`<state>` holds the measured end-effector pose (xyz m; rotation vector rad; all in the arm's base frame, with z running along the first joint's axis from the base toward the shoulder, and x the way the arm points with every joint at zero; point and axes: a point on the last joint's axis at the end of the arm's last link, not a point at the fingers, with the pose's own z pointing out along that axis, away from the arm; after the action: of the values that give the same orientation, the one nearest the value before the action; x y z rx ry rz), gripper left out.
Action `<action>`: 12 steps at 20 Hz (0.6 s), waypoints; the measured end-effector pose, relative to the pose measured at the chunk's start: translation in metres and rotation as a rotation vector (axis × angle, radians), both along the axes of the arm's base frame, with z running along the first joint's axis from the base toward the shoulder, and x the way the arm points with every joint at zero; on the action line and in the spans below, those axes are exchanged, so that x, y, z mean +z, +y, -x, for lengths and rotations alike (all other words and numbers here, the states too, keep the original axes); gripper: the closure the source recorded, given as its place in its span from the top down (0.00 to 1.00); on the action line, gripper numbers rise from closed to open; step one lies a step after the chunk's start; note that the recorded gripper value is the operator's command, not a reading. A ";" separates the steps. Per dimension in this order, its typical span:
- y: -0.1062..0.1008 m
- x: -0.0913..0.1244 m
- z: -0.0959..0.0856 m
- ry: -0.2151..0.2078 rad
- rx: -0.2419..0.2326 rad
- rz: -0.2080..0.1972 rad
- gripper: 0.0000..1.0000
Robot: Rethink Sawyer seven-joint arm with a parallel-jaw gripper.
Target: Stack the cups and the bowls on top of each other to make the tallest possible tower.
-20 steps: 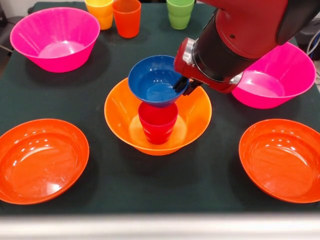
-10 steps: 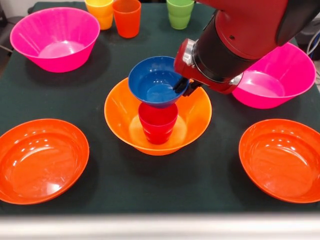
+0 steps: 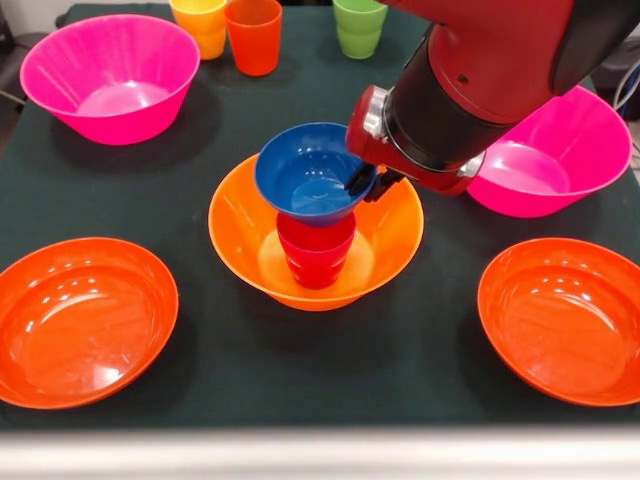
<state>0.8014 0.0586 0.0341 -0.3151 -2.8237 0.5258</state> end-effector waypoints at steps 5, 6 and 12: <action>-0.001 -0.006 0.002 0.006 -0.001 0.000 0.00; -0.001 -0.009 0.002 0.010 -0.001 0.000 0.00; -0.001 -0.014 0.005 0.017 -0.001 -0.001 0.00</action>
<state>0.7967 0.0572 0.0199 -0.3106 -2.8068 0.5244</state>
